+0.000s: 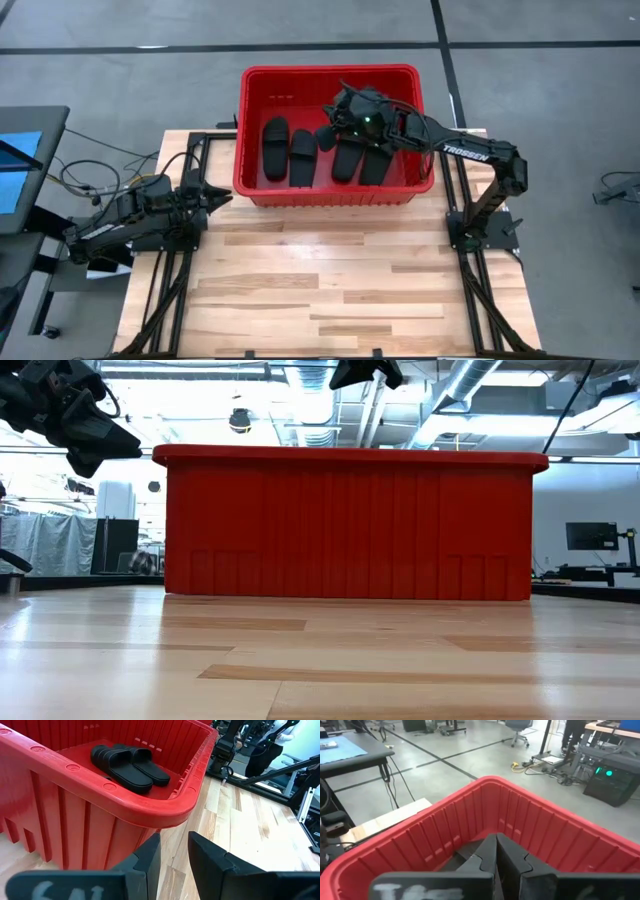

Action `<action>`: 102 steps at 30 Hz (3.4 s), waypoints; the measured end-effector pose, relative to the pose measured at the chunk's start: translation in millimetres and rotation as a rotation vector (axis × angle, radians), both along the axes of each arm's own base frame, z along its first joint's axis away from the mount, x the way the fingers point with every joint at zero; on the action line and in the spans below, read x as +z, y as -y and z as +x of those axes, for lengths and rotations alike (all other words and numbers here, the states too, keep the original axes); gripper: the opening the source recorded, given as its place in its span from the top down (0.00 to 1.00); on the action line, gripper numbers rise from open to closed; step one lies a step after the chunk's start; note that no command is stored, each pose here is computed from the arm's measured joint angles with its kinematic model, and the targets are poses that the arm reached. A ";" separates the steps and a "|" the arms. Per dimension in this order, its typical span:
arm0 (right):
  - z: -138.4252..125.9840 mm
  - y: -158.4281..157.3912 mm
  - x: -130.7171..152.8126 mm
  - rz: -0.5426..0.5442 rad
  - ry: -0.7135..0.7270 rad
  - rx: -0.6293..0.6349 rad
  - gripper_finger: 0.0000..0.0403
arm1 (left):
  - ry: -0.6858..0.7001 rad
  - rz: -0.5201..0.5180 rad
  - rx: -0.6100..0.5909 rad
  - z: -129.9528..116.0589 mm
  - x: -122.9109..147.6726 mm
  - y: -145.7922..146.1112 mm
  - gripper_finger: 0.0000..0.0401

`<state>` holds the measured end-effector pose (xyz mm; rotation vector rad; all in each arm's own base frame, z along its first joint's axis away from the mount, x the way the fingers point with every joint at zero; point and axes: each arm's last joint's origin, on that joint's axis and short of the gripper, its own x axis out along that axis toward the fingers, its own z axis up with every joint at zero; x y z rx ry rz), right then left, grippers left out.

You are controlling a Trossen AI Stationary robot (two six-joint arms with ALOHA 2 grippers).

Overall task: Pick and place slides into bin
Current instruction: Adjust the slippers in the red bin

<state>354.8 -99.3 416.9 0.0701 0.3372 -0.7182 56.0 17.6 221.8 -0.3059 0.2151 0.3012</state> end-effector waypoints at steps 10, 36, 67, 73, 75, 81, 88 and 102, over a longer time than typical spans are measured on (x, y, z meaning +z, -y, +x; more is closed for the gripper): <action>-5.4 23.9 2.5 0.017 0.029 0.031 1.00 | 0.000 0.000 0.000 0.0 0.0 0.0 0.78; 20.3 134.6 -41.5 0.202 -0.476 0.031 1.00 | 0.000 0.000 0.000 0.0 0.0 0.0 0.78; 57.5 167.2 -213.2 0.523 -0.960 0.302 1.00 | 0.000 0.000 0.000 0.0 -0.1 0.0 0.78; 46.7 166.0 -213.6 0.548 -1.072 0.271 1.00 | 0.000 0.000 0.000 0.0 -0.1 0.0 0.78; 43.1 163.5 -211.3 0.573 -1.096 0.262 1.00 | 0.000 0.000 0.000 0.0 -0.1 0.0 0.78; 33.6 154.0 -210.0 0.621 -1.230 0.244 1.00 | 0.000 0.000 0.000 0.0 0.0 0.0 0.78; 37.7 145.9 -209.8 0.597 -1.261 0.247 1.00 | 0.000 0.000 0.000 0.0 -0.1 0.0 0.78; 36.1 148.7 -208.6 0.489 -1.347 0.159 1.00 | 0.000 0.000 0.000 0.0 -0.1 0.0 0.78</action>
